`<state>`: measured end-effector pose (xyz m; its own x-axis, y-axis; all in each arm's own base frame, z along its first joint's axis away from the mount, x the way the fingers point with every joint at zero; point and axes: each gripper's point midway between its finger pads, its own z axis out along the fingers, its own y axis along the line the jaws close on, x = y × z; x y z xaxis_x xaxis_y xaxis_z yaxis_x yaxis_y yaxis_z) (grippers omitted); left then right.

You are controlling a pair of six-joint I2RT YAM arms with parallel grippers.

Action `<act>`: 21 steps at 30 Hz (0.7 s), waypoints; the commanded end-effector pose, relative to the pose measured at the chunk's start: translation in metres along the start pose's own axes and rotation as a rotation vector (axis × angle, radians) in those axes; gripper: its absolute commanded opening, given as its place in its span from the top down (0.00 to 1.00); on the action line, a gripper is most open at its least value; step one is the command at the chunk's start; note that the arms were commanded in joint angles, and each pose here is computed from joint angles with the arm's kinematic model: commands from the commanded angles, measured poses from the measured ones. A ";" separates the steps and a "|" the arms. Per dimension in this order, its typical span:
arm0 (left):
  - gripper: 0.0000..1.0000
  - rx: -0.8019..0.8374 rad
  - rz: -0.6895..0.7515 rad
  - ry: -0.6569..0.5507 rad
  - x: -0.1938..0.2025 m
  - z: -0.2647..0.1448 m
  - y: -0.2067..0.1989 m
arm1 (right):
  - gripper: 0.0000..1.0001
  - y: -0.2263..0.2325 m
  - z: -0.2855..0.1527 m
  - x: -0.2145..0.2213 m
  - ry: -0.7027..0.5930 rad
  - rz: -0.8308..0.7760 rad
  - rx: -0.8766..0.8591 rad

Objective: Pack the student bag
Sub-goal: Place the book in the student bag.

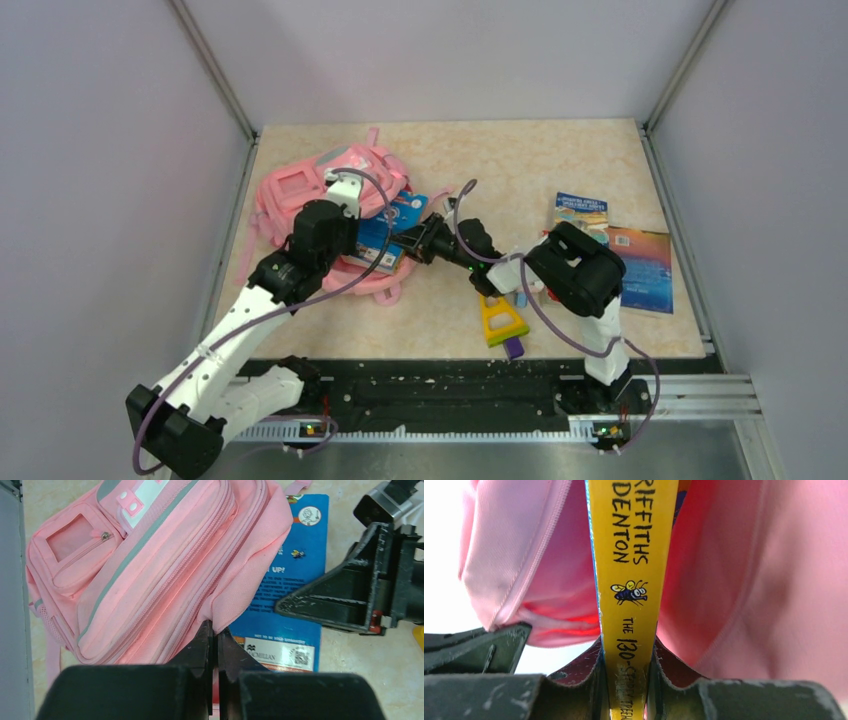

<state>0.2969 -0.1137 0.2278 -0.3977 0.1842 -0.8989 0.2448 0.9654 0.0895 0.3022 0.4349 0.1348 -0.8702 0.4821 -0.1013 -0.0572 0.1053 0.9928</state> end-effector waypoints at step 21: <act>1.00 0.165 -0.106 -0.207 -0.059 -0.015 -0.028 | 1.00 0.048 0.096 -0.087 -0.222 -0.302 -0.203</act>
<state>0.2942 -0.1309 0.2322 -0.3895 0.1417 -0.9100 0.3086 0.9511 0.0160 0.3831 0.4826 0.1344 -0.7891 0.5466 -0.2804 -0.2456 0.1376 0.9596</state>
